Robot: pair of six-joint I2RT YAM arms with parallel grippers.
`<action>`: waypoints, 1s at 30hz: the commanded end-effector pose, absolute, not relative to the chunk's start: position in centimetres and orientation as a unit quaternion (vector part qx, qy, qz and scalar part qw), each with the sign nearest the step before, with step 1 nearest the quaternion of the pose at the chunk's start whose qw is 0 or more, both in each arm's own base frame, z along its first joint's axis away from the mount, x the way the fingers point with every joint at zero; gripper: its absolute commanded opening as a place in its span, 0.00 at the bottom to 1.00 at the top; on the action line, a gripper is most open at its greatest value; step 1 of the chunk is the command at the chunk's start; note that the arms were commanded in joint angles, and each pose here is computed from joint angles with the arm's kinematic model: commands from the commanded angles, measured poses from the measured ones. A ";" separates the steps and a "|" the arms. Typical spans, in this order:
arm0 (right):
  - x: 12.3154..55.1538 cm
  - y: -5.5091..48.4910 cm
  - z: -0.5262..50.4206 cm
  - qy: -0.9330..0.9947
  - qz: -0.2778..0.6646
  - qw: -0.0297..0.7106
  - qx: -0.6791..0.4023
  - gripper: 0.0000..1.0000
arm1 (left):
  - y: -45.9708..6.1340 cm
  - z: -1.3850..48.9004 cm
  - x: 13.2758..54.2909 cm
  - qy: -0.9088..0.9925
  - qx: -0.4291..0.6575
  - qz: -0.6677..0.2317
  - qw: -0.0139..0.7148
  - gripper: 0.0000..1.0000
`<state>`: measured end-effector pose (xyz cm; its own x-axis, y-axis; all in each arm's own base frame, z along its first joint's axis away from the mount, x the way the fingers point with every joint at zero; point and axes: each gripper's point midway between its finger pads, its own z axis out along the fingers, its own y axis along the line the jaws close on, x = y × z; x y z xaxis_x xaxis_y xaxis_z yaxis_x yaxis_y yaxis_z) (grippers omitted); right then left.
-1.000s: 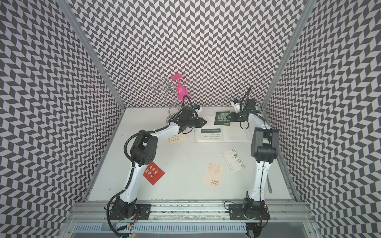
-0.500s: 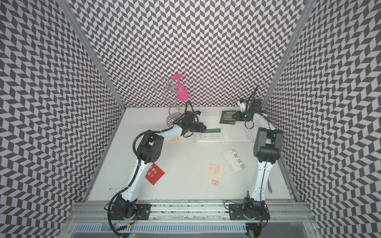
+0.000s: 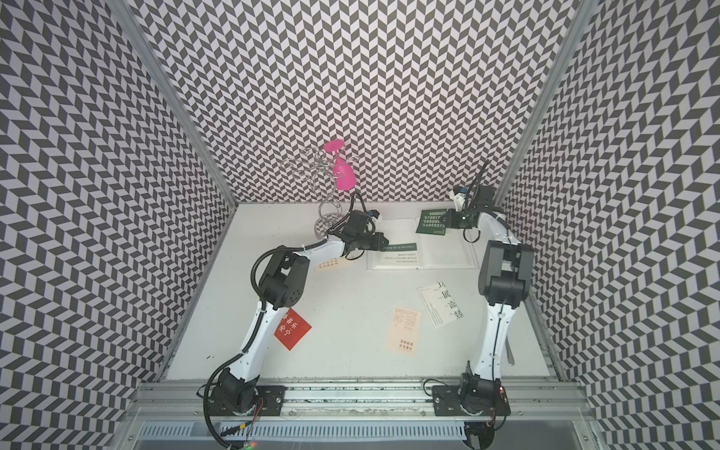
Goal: Place the photos into the photo albums
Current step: Insert the photo into the photo album.
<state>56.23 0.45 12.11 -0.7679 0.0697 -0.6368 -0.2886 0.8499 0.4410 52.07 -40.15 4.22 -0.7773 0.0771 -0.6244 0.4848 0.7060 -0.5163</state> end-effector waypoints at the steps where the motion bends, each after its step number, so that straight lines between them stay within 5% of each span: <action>1: 56.6 0.1 11.2 0.904 0.265 0.329 -0.060 0.00 | -38.6 2.0 51.8 0.898 0.148 -0.315 0.269 0.11; 30: 56.1 1.4 6.4 0.915 0.311 0.251 -0.056 0.00 | -37.7 2.8 51.9 0.902 0.133 -0.311 0.267 0.11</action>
<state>56.40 1.05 7.30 -0.8570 0.0835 -0.5084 -0.2386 0.8103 0.5353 52.37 -39.61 4.18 -0.7817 0.0689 -0.6199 0.4700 0.7184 -0.5128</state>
